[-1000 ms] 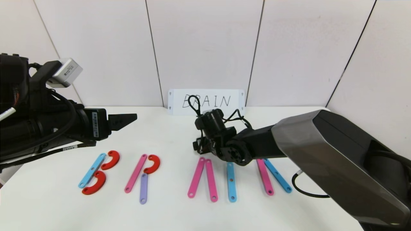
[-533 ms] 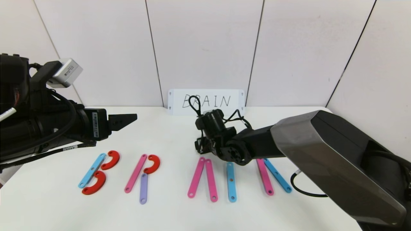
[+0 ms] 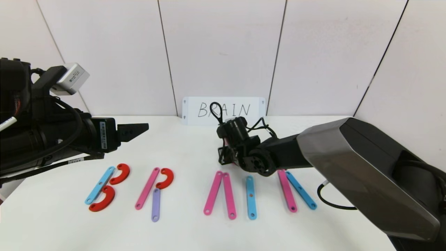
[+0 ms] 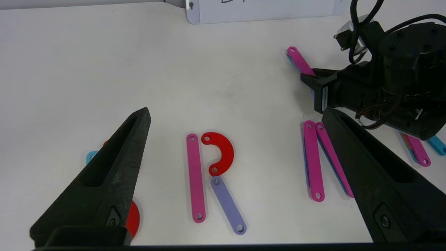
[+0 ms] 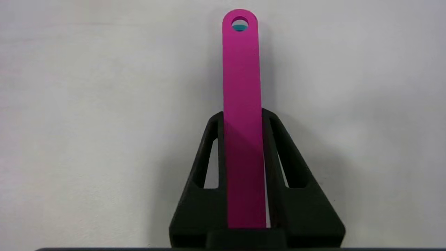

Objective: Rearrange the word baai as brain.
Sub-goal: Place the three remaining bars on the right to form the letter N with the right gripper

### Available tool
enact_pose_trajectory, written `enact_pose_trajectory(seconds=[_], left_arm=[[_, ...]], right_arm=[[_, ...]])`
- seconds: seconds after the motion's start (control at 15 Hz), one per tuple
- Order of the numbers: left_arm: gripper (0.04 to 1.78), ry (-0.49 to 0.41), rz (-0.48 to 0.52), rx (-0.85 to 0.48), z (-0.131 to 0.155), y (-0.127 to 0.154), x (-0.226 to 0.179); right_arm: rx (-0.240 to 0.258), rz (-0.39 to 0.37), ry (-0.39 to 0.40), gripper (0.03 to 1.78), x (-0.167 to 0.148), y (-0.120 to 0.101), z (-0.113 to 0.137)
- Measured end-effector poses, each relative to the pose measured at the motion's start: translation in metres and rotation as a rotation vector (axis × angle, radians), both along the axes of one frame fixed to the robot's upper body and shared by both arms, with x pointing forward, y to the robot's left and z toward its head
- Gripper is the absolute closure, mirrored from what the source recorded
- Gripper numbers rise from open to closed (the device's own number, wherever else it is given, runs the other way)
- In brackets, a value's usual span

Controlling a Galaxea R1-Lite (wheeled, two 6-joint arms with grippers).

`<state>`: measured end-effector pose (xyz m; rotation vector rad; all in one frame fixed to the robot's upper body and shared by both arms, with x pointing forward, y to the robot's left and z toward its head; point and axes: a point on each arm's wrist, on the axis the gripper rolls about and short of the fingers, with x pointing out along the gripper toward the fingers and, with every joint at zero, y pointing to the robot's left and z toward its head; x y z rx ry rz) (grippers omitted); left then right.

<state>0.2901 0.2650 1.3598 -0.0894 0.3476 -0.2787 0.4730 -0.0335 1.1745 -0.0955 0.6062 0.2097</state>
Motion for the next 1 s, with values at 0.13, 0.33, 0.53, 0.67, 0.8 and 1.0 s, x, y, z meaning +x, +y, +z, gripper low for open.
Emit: enact_pose_trajectory(seconds=[0.13, 0.33, 0.53, 0.67, 0.8, 1.0], left_arm=[[0.10, 0.000, 0.000, 0.000, 0.000, 0.000, 0.000], [0.10, -0.001, 0.000, 0.000, 0.000, 0.000, 0.000], [0.10, 0.000, 0.000, -0.001, 0.000, 0.000, 0.000], [0.10, -0.001, -0.001, 0.000, 0.000, 0.000, 0.000], [0.10, -0.001, -0.002, 0.000, 0.000, 0.000, 0.000], [0.10, -0.001, -0.003, -0.001, 0.000, 0.000, -0.001]], right_arm=[[-0.001, -0.010, 0.001, 1.51, 0.003, -0.004, 0.001], [0.005, -0.040, -0.007, 1.51, 0.011, -0.017, 0.007], [0.018, -0.097, -0.035, 1.51, 0.023, -0.046, 0.032], [0.028, -0.146, -0.062, 1.51, 0.031, -0.073, 0.060], [0.022, -0.192, -0.086, 1.51, 0.032, -0.104, 0.092], [-0.017, -0.215, -0.104, 1.51, 0.013, -0.143, 0.128]])
